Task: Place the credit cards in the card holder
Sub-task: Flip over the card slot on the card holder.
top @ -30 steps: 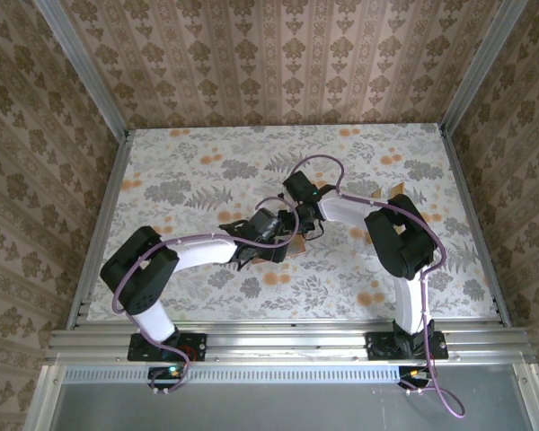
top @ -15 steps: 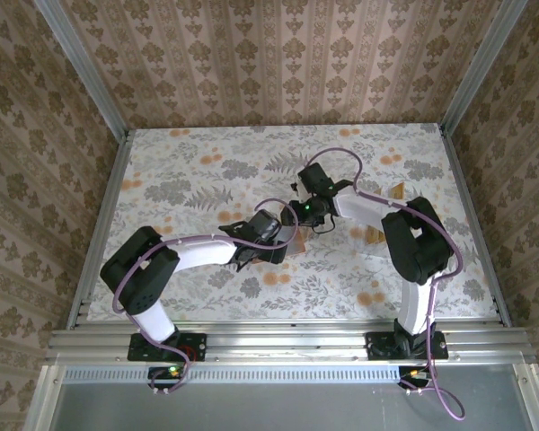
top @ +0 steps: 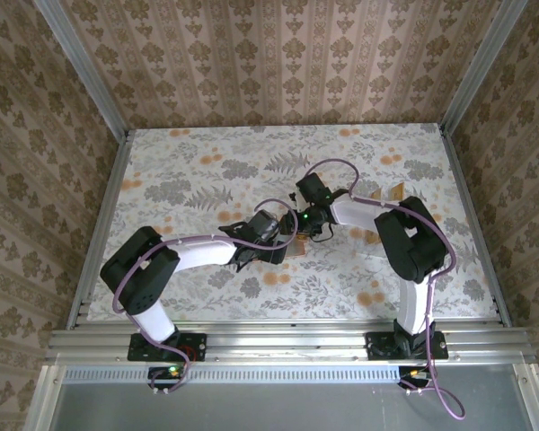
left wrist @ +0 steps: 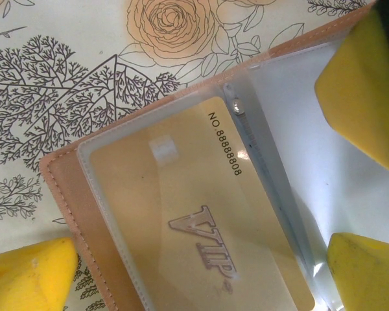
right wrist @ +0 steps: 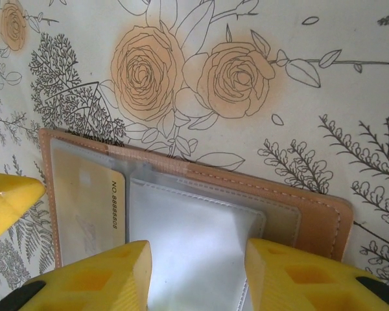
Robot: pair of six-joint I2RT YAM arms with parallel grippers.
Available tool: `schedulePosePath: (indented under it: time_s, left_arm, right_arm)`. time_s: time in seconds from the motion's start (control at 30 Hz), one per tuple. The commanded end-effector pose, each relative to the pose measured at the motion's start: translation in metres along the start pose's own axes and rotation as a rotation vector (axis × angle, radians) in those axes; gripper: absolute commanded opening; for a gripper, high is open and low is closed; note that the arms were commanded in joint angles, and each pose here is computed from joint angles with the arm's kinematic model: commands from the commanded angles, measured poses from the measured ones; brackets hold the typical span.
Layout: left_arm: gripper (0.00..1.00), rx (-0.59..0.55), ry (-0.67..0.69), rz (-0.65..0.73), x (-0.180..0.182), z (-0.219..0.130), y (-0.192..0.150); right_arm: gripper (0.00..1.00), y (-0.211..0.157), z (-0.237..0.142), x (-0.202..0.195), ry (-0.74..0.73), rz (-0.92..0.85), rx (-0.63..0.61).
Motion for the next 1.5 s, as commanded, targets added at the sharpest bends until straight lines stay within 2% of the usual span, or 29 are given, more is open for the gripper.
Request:
schedulePosePath:
  time_s: [0.0,0.27,0.57,0.8,1.1,1.47]
  left_arm:
    - [1.00,0.010,0.026,0.013,0.005,0.000,-0.007]
    - [1.00,0.009,0.025,0.013,0.005,0.000,-0.007]
    - [1.00,0.009,0.025,0.013,0.005,0.001,-0.008]
    - [1.00,0.009,0.022,0.009,0.005,0.001,-0.009]
    - [1.00,0.008,0.021,0.014,0.005,0.001,-0.008]
    - [1.00,0.004,0.019,0.012,0.005,0.001,-0.007]
  right_arm:
    - [0.43,-0.015,0.011,-0.006,-0.008,0.030,0.051]
    - [0.43,-0.013,-0.003,-0.007,-0.018,0.025,0.022]
    - [0.43,0.000,-0.035,0.016,0.011,-0.003,-0.066]
    - [0.43,-0.011,-0.028,0.027,-0.006,-0.004,-0.055]
    - [0.43,-0.027,-0.007,0.005,-0.079,0.041,-0.012]
    - [0.43,-0.032,-0.007,-0.013,-0.113,0.071,-0.003]
Point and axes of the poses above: each hand's point on the last joint's axis, 136 mm out from that joint toward the fingers, its own z axis out along the fingers, its own x axis along the line the jaws close on, y = z × x, the point moved 4 cm from there along -z, back along the fingers, and after that the axes turned 11 degrees about -z, right-handed, at the moved point
